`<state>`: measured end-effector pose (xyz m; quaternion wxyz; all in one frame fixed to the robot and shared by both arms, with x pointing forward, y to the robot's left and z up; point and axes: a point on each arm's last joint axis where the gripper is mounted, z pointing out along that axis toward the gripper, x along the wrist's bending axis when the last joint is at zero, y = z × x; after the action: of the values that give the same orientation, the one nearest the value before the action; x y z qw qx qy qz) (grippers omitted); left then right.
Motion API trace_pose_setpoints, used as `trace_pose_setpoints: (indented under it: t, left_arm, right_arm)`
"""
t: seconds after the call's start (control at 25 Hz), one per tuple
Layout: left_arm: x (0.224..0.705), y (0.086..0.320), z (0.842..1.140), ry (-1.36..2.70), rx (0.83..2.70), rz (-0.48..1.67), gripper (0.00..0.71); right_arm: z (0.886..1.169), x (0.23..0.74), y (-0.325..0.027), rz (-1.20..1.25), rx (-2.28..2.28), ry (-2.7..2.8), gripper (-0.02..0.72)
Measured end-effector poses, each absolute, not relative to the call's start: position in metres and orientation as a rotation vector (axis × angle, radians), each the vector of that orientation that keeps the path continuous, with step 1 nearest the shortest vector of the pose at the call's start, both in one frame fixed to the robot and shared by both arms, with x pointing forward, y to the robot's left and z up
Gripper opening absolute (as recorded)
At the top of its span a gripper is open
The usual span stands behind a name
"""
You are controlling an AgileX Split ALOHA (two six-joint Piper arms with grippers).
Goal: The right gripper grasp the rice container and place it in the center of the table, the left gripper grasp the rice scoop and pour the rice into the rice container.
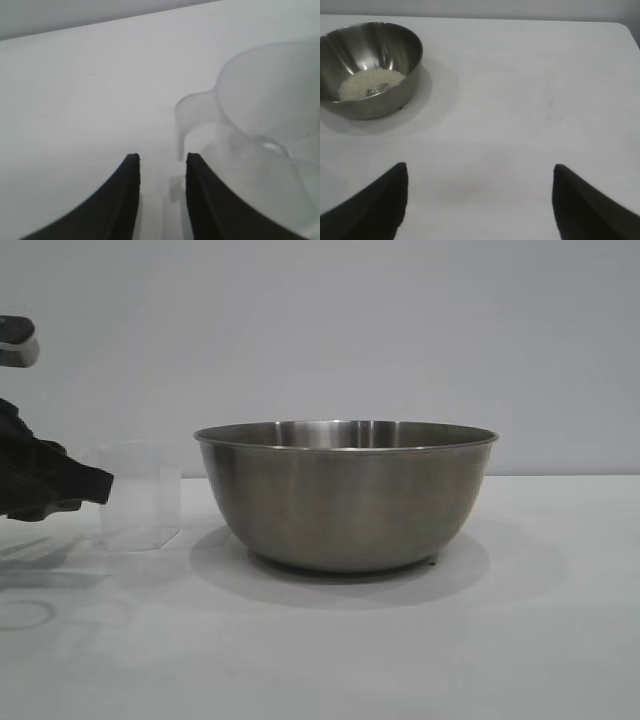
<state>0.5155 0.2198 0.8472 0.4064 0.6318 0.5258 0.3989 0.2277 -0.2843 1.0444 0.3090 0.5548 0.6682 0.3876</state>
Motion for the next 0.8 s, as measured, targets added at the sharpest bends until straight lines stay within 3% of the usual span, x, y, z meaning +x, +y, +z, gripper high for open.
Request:
trace_pose_setpoints:
  t: [0.24, 0.28, 0.4, 0.44, 0.76, 0.8]
  left_arm:
    - [0.492, 0.228, 0.86, 1.326, 1.609, 0.998, 0.185]
    - [0.488, 0.229, 0.863, 1.313, 1.614, 0.992, 0.238]
    - [0.48, 0.226, 0.875, 1.242, 1.621, 0.969, 0.241]
    - [0.478, 0.225, 0.879, 1.214, 1.618, 0.963, 0.284]
    - [0.469, 0.22, 0.915, 1.048, 1.55, 0.963, 0.269]
    - [0.468, 0.219, 0.919, 1.038, 1.534, 0.952, 0.331]
  right_arm:
    - [1.044, 0.228, -0.284, 1.024, 1.466, 1.766, 0.558]
    - [1.044, 0.228, -0.284, 1.024, 1.466, 1.766, 0.558]
    - [1.044, 0.228, -0.284, 1.024, 1.466, 1.766, 0.558]
    - [1.044, 0.228, -0.284, 1.024, 1.466, 1.766, 0.558]
    - [1.044, 0.228, -0.284, 1.024, 1.466, 1.766, 0.558]
    - [1.044, 0.228, -0.284, 1.024, 1.466, 1.766, 0.558]
